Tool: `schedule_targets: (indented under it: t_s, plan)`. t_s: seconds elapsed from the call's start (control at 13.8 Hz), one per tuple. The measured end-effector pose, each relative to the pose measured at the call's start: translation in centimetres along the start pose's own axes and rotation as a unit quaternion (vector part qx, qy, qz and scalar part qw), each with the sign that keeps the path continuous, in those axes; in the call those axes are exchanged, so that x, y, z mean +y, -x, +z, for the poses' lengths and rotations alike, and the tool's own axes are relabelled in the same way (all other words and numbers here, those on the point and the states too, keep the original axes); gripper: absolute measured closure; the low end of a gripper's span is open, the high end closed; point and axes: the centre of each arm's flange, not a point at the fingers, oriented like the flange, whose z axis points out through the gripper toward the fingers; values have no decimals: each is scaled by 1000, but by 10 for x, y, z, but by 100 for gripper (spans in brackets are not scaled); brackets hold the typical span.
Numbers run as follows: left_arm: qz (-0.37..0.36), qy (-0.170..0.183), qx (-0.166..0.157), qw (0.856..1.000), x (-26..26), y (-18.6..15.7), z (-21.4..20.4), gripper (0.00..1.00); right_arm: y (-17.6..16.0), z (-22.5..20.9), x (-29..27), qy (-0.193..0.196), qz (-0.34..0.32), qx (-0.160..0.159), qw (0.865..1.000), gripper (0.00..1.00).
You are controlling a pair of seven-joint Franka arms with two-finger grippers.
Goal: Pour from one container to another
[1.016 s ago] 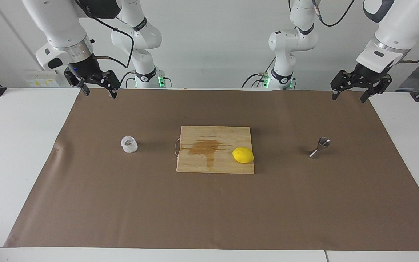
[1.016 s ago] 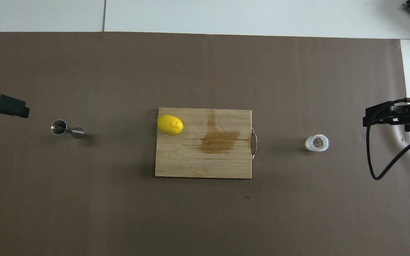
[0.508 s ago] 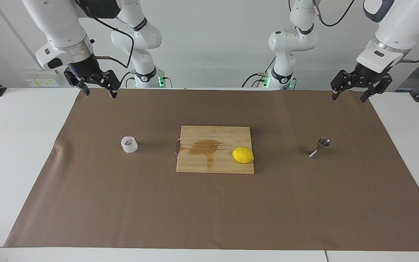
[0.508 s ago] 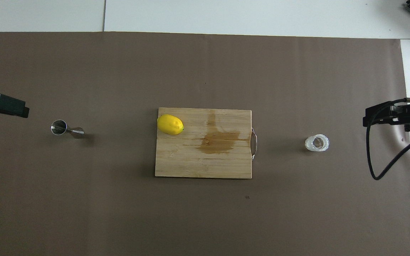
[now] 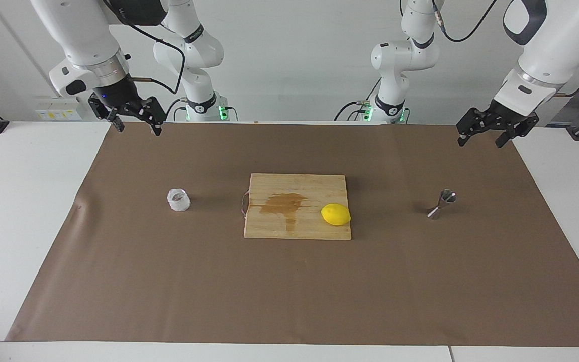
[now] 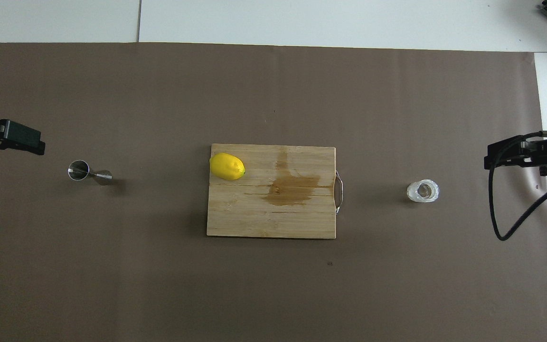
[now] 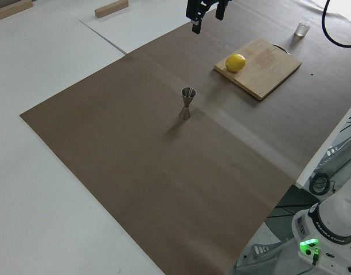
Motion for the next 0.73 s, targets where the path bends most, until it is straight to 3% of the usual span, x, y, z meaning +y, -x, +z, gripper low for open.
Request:
schedule_targets:
  t_s: [0.22,0.36,0.51,0.73]
  plan:
    - [-28,8,-24,999,-14,-14,27,0,0,0,0,0,0,0,1000,0]
    - [-67,37,-38,996,-42,-21,43,0,0,0,0,0,0,0,1000,0]
    - [-120,66,-51,989,-78,-25,60,0,0,0,0,0,0,0,1000,0]
    - [-196,80,-74,975,-112,-28,83,0,0,0,0,0,0,0,1000,0]
